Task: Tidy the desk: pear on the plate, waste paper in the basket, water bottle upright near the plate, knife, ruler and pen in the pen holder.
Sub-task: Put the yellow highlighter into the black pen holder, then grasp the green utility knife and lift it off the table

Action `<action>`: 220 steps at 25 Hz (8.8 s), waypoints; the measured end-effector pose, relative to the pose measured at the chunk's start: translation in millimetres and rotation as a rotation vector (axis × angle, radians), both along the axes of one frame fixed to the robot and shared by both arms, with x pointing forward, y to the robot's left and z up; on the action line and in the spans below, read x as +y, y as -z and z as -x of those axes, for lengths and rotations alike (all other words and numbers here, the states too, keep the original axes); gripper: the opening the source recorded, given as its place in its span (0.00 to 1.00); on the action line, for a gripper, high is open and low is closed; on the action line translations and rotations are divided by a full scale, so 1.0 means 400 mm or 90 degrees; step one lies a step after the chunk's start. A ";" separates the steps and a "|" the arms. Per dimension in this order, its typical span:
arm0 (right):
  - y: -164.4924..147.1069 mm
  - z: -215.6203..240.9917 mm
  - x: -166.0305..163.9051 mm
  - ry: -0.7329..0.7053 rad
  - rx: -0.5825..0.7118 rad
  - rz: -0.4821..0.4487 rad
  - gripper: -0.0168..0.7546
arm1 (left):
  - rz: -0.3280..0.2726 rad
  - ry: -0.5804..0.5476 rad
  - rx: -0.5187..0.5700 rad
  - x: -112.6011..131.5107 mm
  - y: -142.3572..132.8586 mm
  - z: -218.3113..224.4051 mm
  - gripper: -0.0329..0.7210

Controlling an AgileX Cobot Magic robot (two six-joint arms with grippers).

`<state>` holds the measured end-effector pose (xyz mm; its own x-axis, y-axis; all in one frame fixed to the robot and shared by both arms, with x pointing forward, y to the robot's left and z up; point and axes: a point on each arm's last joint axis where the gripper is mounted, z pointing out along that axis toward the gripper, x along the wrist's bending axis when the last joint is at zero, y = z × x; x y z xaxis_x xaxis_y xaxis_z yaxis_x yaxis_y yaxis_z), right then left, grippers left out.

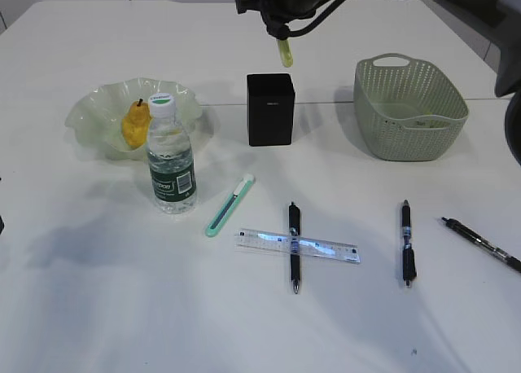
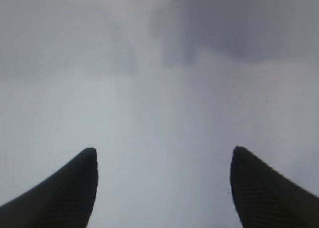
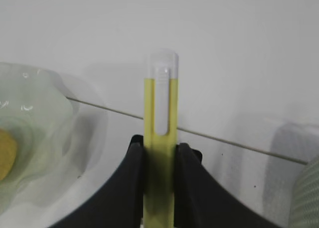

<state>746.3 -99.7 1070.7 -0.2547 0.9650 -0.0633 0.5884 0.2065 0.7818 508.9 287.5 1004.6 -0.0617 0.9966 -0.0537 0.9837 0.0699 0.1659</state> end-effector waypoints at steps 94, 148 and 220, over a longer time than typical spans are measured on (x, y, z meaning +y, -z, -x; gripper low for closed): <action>0.202 -0.067 -0.052 0.027 -0.130 -0.164 0.15 | 0.014 -0.007 -0.008 -0.004 -0.001 -0.003 0.83; 0.089 0.089 -0.081 -0.040 0.261 -0.038 0.35 | 0.013 -0.001 -0.004 -0.004 0.000 -0.001 0.83; -0.036 0.372 -0.034 0.174 0.412 -0.223 0.34 | 0.018 0.002 -0.100 -0.002 -0.118 0.066 0.73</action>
